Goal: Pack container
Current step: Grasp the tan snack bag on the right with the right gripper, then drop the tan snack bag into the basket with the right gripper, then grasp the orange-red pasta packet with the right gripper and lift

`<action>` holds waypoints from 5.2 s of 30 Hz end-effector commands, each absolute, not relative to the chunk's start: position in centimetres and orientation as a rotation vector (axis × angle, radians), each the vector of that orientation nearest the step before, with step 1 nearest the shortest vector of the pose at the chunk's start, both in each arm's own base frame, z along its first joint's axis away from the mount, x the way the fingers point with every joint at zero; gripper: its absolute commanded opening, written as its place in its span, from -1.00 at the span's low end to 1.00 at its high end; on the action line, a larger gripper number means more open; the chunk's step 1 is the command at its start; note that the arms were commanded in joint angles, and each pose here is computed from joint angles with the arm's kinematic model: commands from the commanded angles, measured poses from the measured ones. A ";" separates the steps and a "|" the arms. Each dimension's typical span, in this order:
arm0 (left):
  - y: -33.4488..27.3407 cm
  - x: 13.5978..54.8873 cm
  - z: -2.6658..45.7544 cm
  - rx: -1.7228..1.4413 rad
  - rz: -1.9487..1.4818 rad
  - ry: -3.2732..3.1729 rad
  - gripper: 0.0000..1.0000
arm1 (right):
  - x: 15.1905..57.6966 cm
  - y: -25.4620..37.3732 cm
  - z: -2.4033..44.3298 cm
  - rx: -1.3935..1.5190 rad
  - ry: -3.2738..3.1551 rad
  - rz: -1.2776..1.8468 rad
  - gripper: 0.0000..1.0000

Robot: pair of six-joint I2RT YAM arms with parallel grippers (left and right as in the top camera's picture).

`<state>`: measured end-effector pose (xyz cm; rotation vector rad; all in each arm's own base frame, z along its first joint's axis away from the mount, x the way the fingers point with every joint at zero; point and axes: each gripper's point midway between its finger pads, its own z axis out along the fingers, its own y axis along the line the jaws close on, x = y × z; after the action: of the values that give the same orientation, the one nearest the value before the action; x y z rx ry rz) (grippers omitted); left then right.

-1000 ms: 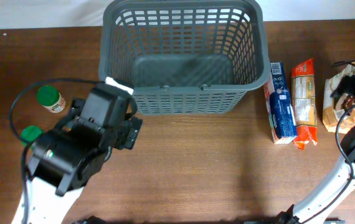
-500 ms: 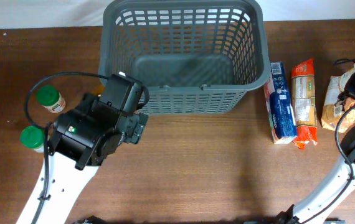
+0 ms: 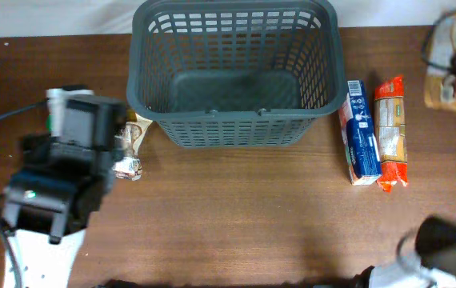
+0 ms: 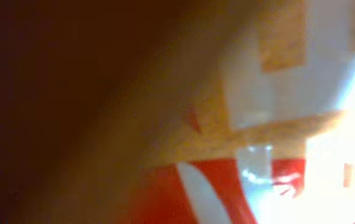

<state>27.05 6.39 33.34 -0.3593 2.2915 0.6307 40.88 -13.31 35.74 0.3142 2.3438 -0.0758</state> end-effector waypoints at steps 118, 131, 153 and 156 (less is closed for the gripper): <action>21.3 22.3 33.7 -1.064 0.859 2.091 0.99 | 43.3 -14.7 12.5 0.616 2.863 0.116 0.97; 21.3 22.3 33.7 -1.064 0.859 2.091 0.99 | 42.1 -13.5 1.8 0.497 3.058 0.221 0.49; 21.3 22.4 33.7 -1.061 0.857 2.092 0.99 | 44.9 -15.6 23.5 0.549 2.550 -0.001 -0.92; 21.3 22.4 33.7 -1.061 0.857 2.092 0.99 | 44.5 -13.2 30.4 0.404 2.413 -0.014 -0.92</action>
<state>22.32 21.20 33.61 -1.0458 2.1042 0.8681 44.60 -15.80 15.14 0.5995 2.7469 0.0354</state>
